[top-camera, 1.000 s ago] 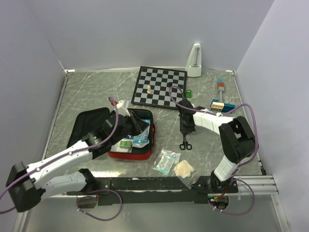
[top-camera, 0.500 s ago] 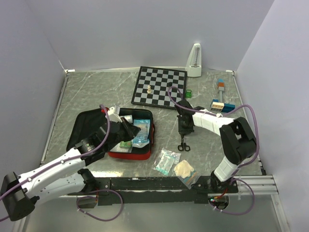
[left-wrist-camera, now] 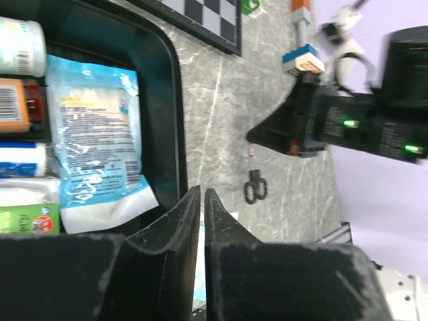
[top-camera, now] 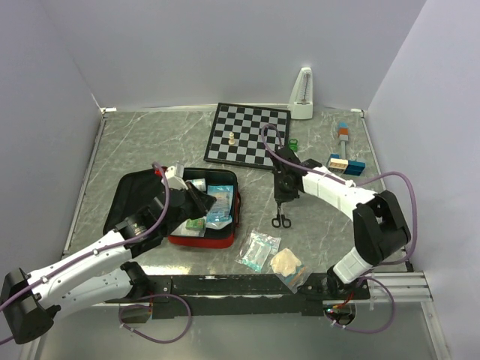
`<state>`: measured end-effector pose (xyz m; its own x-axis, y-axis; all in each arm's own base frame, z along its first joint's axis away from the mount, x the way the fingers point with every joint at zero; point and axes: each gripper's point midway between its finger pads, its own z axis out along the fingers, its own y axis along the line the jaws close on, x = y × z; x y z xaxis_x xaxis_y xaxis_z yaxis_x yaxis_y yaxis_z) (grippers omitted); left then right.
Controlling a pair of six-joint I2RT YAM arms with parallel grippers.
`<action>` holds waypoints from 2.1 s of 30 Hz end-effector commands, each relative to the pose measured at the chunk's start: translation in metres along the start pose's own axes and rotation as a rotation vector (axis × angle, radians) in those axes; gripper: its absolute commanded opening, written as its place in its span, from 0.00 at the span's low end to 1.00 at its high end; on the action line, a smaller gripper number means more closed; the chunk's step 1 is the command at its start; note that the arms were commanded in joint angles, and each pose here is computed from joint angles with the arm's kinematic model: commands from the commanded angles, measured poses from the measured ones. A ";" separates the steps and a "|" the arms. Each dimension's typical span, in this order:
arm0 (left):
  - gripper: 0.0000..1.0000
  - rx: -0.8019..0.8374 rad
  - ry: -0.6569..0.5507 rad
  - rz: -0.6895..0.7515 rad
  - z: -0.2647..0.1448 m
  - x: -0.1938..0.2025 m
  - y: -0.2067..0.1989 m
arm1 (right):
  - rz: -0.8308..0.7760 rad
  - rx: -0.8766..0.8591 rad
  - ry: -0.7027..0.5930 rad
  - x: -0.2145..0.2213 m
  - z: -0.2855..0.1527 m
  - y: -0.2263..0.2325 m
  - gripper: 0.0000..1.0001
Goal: Organize the medicine kit
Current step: Pick up the scissors from the center of the board, then place the scissors in the medicine box.
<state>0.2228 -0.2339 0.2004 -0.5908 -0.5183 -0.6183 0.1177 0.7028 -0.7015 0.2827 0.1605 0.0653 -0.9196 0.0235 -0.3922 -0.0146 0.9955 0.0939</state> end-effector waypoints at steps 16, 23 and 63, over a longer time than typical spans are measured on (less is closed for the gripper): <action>0.16 -0.051 -0.102 -0.030 -0.018 -0.023 0.011 | -0.072 -0.273 -0.176 -0.069 -0.111 0.142 0.00; 0.17 -0.073 -0.116 -0.037 -0.025 -0.026 0.018 | -0.072 -0.345 -0.118 -0.066 -0.093 0.193 0.01; 0.53 -0.005 -0.012 -0.008 -0.011 0.004 0.015 | -0.010 -0.130 -0.053 0.084 -0.043 0.030 0.55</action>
<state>0.2130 -0.2074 0.1837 -0.5690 -0.5196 -0.6374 0.0791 0.7369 -0.6713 0.1958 0.1960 0.0891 -0.8965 -0.0350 -0.4417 -0.1235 0.9771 0.1731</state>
